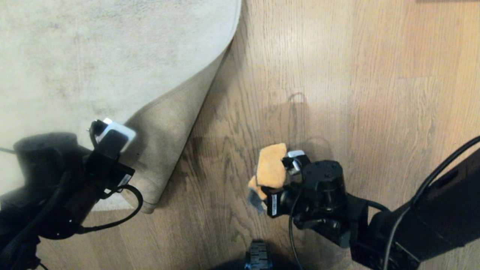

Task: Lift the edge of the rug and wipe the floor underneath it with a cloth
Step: Wipe the floor under the carpet with a rag

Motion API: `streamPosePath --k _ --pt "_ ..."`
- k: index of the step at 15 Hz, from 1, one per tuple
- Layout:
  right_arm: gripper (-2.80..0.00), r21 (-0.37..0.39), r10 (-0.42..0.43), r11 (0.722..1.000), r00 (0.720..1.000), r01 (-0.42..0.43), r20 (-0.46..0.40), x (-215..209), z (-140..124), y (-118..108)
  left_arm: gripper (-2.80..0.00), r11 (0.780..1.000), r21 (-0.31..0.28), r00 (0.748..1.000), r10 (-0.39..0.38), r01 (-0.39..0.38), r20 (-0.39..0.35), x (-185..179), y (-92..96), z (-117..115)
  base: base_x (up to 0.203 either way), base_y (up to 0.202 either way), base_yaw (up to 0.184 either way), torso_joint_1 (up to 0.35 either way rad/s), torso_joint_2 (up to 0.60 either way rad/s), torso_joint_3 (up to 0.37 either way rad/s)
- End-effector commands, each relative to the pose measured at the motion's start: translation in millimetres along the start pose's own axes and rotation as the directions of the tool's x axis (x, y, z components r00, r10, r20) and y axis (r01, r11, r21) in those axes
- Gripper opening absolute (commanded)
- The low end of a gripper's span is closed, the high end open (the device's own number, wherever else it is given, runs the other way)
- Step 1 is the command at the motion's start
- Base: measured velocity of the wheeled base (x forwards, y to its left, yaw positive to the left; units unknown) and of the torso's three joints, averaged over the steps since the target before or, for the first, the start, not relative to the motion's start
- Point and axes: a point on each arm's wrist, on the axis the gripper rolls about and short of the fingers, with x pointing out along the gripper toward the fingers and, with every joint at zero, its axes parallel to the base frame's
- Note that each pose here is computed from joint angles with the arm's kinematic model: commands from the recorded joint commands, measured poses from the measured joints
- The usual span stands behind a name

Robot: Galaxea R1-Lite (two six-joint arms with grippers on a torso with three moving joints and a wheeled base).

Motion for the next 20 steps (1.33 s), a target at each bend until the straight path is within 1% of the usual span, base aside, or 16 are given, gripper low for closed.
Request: streamPosePath --k 1,2,5,8,10,12,14,17,20 --pt "-2.8 -0.034 0.076 0.996 0.996 -0.077 -0.045 -6 -33 22 -2.8 1.0 0.002 1.0 0.002 -0.002 0.0 1 -0.7 0 0.0 0.0 0.0 0.0 0.0 0.0" --pt "-2.8 -0.048 0.112 0.992 0.992 -0.115 -0.057 -3 -46 34 -2.8 1.0 0.0 1.0 0.002 -0.002 0.002 1 -0.8 1 0.0 0.0 0.0 0.0 0.0 0.0" --pt "-2.8 -0.076 0.186 0.978 0.979 -0.193 -0.088 11 -77 61 -2.8 1.0 0.001 1.0 0.002 -0.002 0.0 1 -1.2 1 0.0 0.0 0.0 0.0 0.0 0.0" --pt "-2.8 -0.078 0.234 0.968 0.97 -0.238 -0.059 37 -84 84 -2.8 1.0 0.004 1.0 -0.001 0.001 -0.005 1 -2.1 0 0.0 0.0 0.0 0.0 0.0 0.0" --pt "-2.8 -0.074 0.247 0.966 0.968 -0.249 -0.036 54 -82 95 -2.8 1.0 0.006 1.0 -0.002 0.002 -0.007 2 -2.8 -1 0.0 0.0 0.0 0.0 0.0 0.0" --pt "-2.8 -0.068 0.255 0.964 0.967 -0.255 -0.007 71 -74 104 -2.8 1.0 0.006 1.0 -0.002 0.002 -0.007 2 -2.8 -1 0.0 0.0 0.0 0.0 0.0 0.0" --pt "-2.8 -0.058 0.26 0.965 0.965 -0.258 0.034 88 -61 112 -2.8 1.0 0.007 1.0 -0.003 0.003 -0.008 2 -3.0 -1 0.0 0.0 0.0 0.0 0.0 0.0" --pt "-2.8 -0.042 0.246 0.969 0.965 -0.243 0.091 114 -32 118 -2.8 1.0 0.011 1.0 -0.007 0.007 -0.013 2 -3.8 -3 0.0 0.0 0.0 0.0 0.0 0.0" --pt "-2.8 -0.02 0.209 0.978 0.965 -0.209 0.157 136 7 111 -2.8 1.0 0.012 1.0 -0.007 0.007 -0.015 1 -4.0 -3 0.0 0.0 0.0 0.0 0.0 0.0"
